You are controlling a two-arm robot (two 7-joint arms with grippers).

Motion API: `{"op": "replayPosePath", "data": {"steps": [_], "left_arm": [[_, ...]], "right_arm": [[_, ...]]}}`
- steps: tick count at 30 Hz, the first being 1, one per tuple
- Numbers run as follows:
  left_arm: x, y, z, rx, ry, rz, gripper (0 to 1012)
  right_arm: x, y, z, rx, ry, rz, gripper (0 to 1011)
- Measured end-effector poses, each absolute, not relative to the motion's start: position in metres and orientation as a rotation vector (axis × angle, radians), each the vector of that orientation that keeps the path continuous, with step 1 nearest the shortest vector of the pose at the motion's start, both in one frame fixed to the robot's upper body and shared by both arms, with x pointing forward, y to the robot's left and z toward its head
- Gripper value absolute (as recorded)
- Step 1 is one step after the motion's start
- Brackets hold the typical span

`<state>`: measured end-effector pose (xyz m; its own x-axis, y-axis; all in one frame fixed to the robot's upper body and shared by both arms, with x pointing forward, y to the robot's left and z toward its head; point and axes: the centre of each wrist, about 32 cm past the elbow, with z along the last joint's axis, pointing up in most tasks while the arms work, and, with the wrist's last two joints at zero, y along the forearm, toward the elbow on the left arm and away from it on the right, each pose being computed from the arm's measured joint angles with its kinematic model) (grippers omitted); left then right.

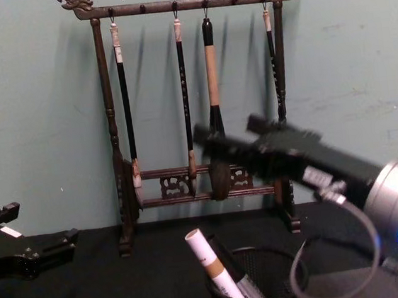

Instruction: Pick up the water-based marker from the table and place it into the pen holder.

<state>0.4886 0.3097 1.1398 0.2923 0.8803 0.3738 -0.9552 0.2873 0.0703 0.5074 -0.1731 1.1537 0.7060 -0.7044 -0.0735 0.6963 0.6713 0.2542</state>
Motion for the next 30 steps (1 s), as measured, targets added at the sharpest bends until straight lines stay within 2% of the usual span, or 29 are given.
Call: {"op": "replayPosePath", "data": {"steps": [6,8,15,22,30], "left_arm": [[0.489,0.31,1.14,0.304,-0.285,1.248,1001],[0.489,0.31,1.14,0.304,-0.285,1.248,1001],[0.489,0.31,1.14,0.304,-0.285,1.248,1001],[0.489,0.31,1.14,0.304,-0.285,1.248,1001],[0.489,0.31,1.14,0.304,-0.285,1.248,1001]], "right_arm": [[0.508,-0.193,1.168,0.303,-0.089,-0.865,1002],[0.506,-0.209,1.173,0.297,-0.119,-0.927,1002],[0.5,-0.237,1.174,0.255,-0.15,-1.059,1002],[0.493,-0.256,1.163,0.081,-0.101,-1.196,1002],[0.491,-0.26,1.15,-0.09,-0.014,-1.228,1002]]}}
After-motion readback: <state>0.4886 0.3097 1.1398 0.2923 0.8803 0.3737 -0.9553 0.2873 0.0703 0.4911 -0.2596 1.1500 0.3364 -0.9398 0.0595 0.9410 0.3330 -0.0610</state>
